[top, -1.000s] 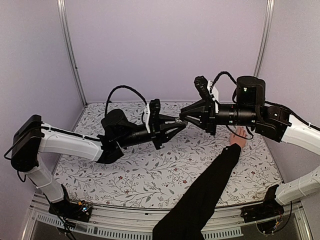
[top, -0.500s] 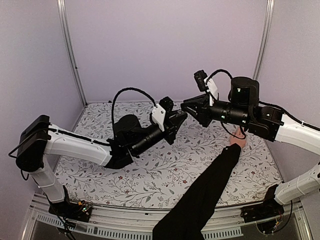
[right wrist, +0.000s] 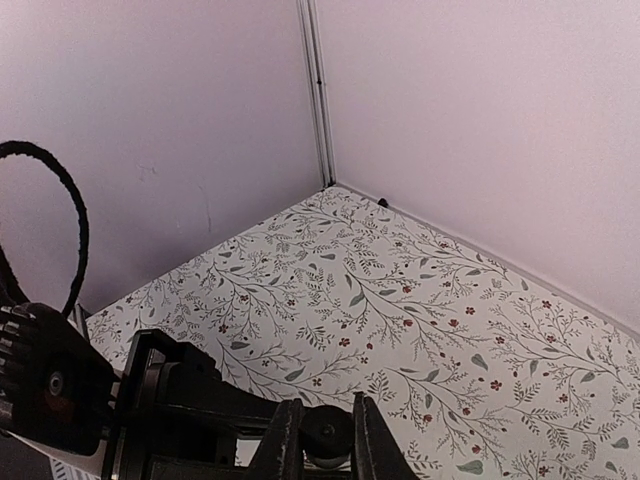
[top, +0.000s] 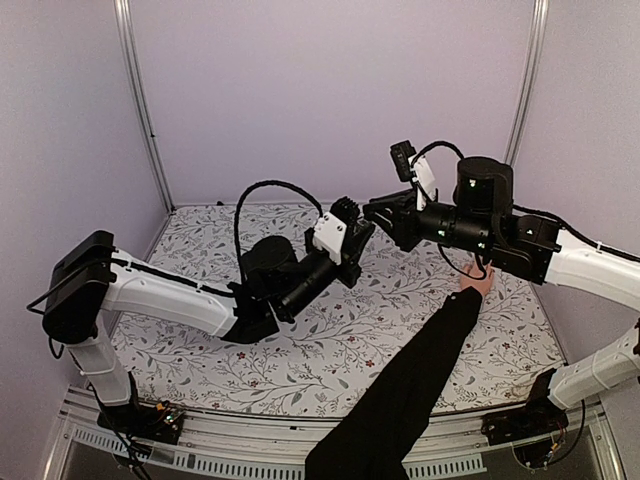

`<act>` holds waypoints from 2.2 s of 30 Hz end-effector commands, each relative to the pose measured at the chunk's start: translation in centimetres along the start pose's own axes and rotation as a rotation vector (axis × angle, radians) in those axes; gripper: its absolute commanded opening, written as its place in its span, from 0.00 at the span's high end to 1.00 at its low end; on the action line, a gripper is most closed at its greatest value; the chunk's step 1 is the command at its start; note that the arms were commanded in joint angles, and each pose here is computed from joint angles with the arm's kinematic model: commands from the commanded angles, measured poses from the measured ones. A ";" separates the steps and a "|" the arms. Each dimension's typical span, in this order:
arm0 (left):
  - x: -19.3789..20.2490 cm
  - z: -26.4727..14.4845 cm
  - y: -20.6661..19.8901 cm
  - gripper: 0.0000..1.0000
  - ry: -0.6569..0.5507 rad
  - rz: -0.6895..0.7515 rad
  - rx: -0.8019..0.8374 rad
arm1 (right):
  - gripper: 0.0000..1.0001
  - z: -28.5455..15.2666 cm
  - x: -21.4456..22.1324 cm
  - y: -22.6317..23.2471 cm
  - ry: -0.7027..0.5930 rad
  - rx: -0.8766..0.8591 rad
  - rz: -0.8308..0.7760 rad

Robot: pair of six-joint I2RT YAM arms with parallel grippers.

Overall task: Paint the nails
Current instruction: Screw the nail polish bottle.

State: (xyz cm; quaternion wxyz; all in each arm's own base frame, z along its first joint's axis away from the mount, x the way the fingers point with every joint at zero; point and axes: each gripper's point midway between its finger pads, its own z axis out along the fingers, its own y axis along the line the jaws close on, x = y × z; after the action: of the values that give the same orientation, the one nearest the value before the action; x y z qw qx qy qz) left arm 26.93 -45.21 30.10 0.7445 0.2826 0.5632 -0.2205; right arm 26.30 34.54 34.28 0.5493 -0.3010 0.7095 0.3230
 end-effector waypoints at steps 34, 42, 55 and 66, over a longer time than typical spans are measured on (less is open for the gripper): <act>-3.5 -10.4 -8.6 1.00 -0.143 -0.188 1.155 | 0.19 -9.2 0.6 9.9 0.022 -0.613 -0.293; -4.2 -12.5 -9.2 1.00 -0.163 -0.281 1.341 | 0.40 -10.2 1.9 12.4 0.058 -0.822 -0.336; -4.0 -12.2 -9.5 1.00 -0.139 -0.312 1.366 | 0.49 -9.8 3.1 14.9 0.099 -0.923 -0.356; -4.0 -12.2 -9.5 1.00 -0.143 -0.314 1.359 | 0.79 -9.2 3.7 15.3 0.119 -0.935 -0.363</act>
State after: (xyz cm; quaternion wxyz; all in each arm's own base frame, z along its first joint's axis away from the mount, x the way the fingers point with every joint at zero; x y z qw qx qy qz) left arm 10.43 -44.04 29.00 0.3816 0.5891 0.2939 -0.6488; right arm 8.71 36.17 33.71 0.3645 -0.6458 0.4657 0.4830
